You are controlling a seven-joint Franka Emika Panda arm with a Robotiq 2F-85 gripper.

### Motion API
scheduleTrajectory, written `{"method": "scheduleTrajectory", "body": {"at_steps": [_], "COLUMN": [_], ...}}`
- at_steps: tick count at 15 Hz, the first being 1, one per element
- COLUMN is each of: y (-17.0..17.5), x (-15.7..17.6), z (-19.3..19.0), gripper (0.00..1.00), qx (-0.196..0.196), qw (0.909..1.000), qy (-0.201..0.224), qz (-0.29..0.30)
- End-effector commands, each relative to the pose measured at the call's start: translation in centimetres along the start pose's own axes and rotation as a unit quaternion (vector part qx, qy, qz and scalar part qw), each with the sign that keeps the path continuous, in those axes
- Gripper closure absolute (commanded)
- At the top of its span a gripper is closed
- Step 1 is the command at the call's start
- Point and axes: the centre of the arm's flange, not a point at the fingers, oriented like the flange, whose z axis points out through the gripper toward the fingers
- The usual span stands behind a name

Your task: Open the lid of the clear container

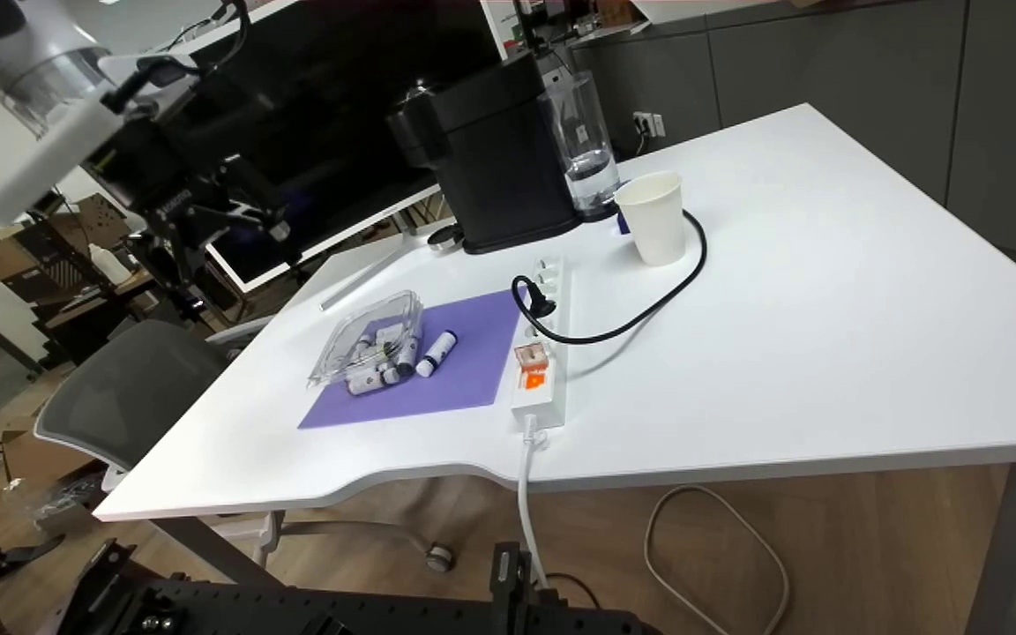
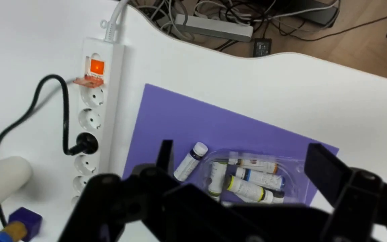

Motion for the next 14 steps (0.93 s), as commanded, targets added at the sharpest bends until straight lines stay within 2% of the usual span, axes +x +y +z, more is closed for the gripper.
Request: {"method": "scheduleTrajectory", "body": {"at_steps": [1,5,11,12,13,14], "y": [-3.2,-6.2,-8.1,-8.4,-8.0,-8.2], "x": [1.2,1.6,3.0,3.1,2.8,2.8], "z": [3.1,6.1,10.9,11.3,9.4,9.9], "gripper": [0.00,0.00,0.00,0.00,0.00,0.00], "qx": [-0.021,-0.020,-0.036,-0.040,-0.029,-0.029], "qw": [0.9951,0.9861,0.9785,0.9785,0.9773,0.9771], "qy": [0.000,-0.009,0.016,0.020,0.012,0.014], "qz": [-0.097,-0.165,-0.202,-0.201,-0.209,-0.210]}}
